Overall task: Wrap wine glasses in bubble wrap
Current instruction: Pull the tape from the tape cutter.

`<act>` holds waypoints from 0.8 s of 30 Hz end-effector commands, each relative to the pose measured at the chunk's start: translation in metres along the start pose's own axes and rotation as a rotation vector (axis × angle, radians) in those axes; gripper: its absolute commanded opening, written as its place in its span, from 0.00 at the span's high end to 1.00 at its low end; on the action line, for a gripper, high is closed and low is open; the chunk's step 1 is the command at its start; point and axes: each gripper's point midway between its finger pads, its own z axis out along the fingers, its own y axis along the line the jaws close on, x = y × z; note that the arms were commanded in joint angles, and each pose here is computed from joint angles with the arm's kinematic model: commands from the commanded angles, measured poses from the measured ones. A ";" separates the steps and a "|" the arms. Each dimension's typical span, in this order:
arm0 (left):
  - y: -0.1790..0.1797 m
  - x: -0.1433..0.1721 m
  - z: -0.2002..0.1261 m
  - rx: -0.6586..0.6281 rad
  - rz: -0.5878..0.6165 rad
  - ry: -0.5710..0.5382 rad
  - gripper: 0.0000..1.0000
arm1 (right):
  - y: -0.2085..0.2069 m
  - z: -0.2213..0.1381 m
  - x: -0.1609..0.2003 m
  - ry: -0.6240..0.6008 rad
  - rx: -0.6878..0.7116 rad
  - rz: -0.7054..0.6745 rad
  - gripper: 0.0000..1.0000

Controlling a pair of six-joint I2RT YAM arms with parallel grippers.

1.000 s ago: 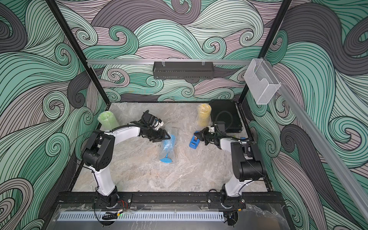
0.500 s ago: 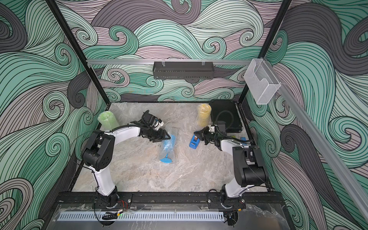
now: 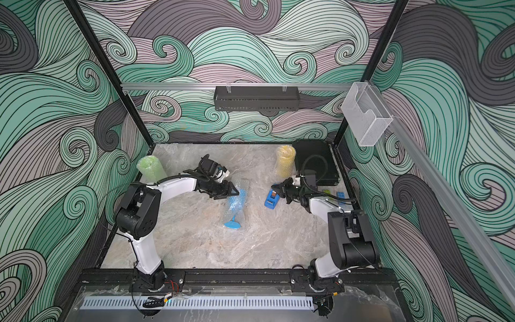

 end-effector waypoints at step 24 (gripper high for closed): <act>0.018 0.025 0.010 -0.077 -0.035 0.078 0.34 | -0.076 0.012 0.066 0.034 0.112 -0.001 1.00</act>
